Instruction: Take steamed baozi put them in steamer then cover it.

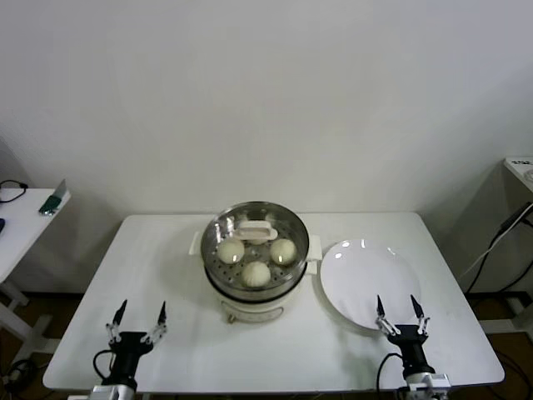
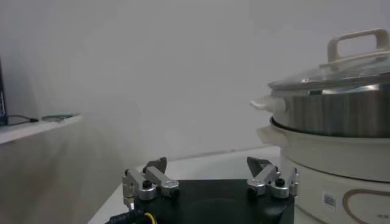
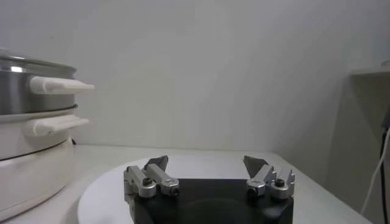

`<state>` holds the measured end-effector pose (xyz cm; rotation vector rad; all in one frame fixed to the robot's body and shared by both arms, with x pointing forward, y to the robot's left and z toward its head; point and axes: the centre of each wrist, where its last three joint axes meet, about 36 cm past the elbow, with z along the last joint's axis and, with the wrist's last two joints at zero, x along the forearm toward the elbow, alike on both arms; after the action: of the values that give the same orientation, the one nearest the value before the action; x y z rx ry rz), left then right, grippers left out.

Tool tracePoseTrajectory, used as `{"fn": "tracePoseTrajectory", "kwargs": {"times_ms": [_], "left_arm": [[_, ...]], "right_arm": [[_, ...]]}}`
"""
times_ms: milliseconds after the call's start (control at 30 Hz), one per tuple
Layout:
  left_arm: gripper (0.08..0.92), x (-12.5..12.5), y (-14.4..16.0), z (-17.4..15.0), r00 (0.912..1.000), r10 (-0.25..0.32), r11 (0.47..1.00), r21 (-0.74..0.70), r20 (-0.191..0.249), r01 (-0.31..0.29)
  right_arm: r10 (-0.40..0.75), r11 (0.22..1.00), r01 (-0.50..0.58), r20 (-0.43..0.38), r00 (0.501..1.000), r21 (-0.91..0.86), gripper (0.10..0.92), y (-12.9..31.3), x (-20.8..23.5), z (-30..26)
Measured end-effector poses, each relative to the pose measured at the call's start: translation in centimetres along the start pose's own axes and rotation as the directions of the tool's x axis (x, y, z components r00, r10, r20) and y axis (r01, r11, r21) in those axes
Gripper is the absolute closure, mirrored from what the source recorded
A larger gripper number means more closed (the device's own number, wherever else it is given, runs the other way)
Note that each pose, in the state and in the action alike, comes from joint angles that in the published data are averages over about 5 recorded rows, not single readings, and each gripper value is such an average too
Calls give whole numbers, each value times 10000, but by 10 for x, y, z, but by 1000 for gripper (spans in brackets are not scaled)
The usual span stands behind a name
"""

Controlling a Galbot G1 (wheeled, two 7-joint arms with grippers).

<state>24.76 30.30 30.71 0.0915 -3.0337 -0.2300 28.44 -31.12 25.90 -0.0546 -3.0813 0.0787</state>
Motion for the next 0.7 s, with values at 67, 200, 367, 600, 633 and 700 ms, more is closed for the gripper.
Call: {"fn": "tracePoseTrajectory", "kwargs": {"times_ms": [67, 200, 367, 600, 633, 700], "left_arm": [[177, 2, 0, 4, 10000, -17, 9999, 110, -21, 17], [177, 6, -2, 9, 10000, -25, 9995, 307, -27, 26], [177, 9, -4, 12, 10000, -14, 9988, 498, 25, 13], [177, 10, -6, 13, 10000, 0, 9979, 645, 76, -5], [177, 10, -6, 13, 10000, 14, 9979, 651, 79, -19], [177, 11, -6, 13, 10000, 53, 9979, 646, 77, -58]], "right_arm": [[6, 10000, -6, -27, 10000, -16, 200, 1, 0, 0], [47, 10000, -48, -103, 9999, -35, 200, 1, 1, 1], [79, 10000, -79, -143, 9999, -42, 200, 1, 2, 1], [104, 9999, -105, -162, 9998, -71, 200, 0, 3, 0], [100, 9999, -102, -169, 9998, -81, 200, 1, 3, 0], [85, 9999, -86, -183, 9998, -101, 200, 1, 2, 0]]}}
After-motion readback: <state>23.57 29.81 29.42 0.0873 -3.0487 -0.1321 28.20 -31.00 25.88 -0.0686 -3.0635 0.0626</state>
